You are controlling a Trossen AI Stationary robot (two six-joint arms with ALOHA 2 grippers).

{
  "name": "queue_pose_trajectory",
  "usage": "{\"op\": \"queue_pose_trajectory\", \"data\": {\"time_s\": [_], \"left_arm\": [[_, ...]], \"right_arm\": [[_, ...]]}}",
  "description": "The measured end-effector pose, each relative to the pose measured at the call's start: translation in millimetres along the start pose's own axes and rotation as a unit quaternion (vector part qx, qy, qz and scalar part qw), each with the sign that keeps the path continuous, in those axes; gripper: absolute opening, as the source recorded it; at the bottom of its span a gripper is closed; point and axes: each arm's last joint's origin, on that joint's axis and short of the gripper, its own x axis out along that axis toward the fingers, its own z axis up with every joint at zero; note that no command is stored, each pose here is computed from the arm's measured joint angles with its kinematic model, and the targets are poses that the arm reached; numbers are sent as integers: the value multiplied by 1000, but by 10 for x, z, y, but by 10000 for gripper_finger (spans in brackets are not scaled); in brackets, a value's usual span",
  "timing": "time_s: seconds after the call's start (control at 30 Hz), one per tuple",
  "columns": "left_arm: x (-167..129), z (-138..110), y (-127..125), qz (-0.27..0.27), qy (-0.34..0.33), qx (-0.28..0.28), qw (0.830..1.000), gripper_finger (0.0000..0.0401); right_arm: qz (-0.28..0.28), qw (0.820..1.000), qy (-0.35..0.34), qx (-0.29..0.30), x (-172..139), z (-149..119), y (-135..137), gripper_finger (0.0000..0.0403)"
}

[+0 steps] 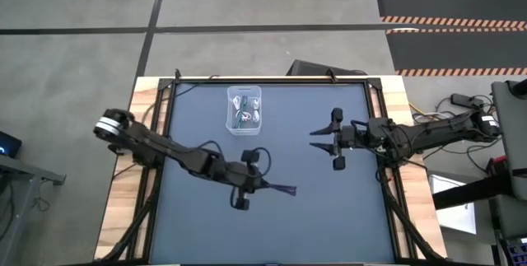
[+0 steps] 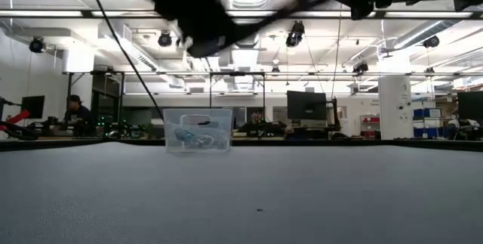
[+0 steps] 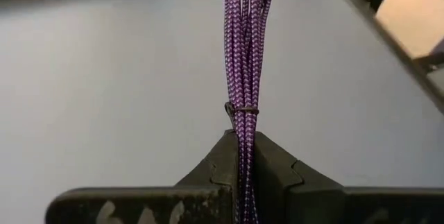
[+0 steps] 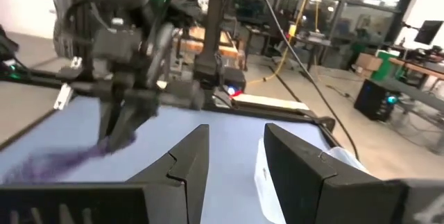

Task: Pick and place USB-C Cables
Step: Put the purple charger cable into the transparent bin

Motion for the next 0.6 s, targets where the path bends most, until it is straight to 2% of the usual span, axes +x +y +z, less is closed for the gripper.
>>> {"op": "queue_pose_trajectory", "data": {"time_s": [0.23,0.4,0.6], "left_arm": [[-363,252,58,23,-119,94,988,11],[-526,221,89,49,-214,147,965,11],[-633,112,175,92,-283,156,942,11]], "right_arm": [[-8,998,-56,16,-65,-200,33,130],[-15,995,-100,18,-44,-275,48,130],[-16,995,-101,12,153,-271,56,130]]}}
